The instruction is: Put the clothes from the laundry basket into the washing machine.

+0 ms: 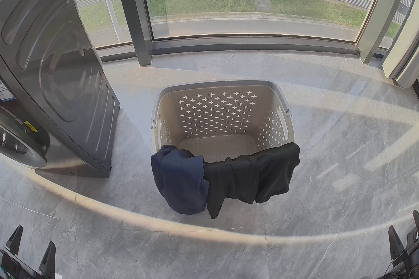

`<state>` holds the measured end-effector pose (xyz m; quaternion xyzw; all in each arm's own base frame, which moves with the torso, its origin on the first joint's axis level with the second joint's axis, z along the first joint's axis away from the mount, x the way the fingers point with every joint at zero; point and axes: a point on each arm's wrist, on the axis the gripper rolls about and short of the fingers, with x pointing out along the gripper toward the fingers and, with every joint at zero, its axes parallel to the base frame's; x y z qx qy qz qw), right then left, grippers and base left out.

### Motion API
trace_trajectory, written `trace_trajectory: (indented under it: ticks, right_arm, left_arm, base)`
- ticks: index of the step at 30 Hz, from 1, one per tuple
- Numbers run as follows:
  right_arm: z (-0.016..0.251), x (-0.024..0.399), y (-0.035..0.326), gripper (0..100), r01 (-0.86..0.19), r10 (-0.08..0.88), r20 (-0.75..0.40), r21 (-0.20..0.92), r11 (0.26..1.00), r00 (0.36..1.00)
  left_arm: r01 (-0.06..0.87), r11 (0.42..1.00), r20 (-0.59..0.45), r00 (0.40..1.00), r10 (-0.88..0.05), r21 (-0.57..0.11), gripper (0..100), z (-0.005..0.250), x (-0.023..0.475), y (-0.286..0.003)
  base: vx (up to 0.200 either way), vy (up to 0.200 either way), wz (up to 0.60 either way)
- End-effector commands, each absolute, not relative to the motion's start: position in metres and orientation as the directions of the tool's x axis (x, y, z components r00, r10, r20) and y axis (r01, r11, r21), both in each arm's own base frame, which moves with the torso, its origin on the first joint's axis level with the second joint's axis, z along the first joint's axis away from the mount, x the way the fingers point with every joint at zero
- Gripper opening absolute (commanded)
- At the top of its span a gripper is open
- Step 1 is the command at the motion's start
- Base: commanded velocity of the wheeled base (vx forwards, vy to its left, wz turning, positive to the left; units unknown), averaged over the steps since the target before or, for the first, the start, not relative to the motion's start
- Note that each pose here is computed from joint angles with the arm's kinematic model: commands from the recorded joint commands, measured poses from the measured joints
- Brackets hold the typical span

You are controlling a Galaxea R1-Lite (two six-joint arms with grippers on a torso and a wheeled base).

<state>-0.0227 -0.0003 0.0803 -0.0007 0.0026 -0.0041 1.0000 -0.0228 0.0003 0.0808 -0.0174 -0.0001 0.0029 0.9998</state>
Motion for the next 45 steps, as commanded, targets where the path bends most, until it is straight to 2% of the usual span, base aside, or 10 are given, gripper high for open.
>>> trace_trajectory:
  ticks: [1, 16, 23, 29, 35, 45]
  right_arm:
    - [0.0754, -0.0229, -0.0002, 100, 0.008, -0.008, -0.003, -0.002, 1.0, 1.0]
    - [0.0754, -0.0229, -0.0002, 100, 0.008, -0.008, -0.003, -0.002, 1.0, 1.0]
    - [0.0754, -0.0229, -0.0002, 100, 0.008, -0.008, -0.003, -0.002, 1.0, 1.0]
    - [0.0754, -0.0229, -0.0002, 100, 0.008, -0.008, -0.003, -0.002, 1.0, 1.0]
    - [0.0754, -0.0229, -0.0002, 100, 0.008, -0.008, -0.003, -0.002, 1.0, 1.0]
    - [0.0754, -0.0229, -0.0002, 100, 0.008, -0.008, -0.003, -0.002, 1.0, 1.0]
  left_arm:
    - [-0.006, 0.999, -0.005, 1.0, 0.006, -0.035, 100, 0.0756, -0.0225, 0.0003]
    - [-0.008, 0.999, -0.005, 1.0, 0.008, -0.037, 100, 0.0756, -0.0225, 0.0003]
    - [-0.009, 0.999, -0.002, 1.0, 0.009, -0.038, 100, 0.0762, -0.0226, 0.0003]
    - [-0.009, 0.999, -0.005, 1.0, 0.009, -0.04, 100, 0.0756, -0.0225, 0.0003]
    - [-0.009, 0.999, -0.005, 1.0, 0.009, -0.038, 100, 0.0756, -0.0225, 0.0003]
    - [-0.009, 0.999, -0.005, 1.0, 0.009, -0.04, 100, 0.0756, -0.0225, 0.0003]
  base:
    - [0.2, 0.0, 0.0]
    - [0.2, 0.0, 0.0]
    - [0.0, 0.0, 0.0]
    - [0.0, -0.2, 0.0]
    - [0.0, 0.0, 0.0]
    - [0.16, 0.0, 0.0]
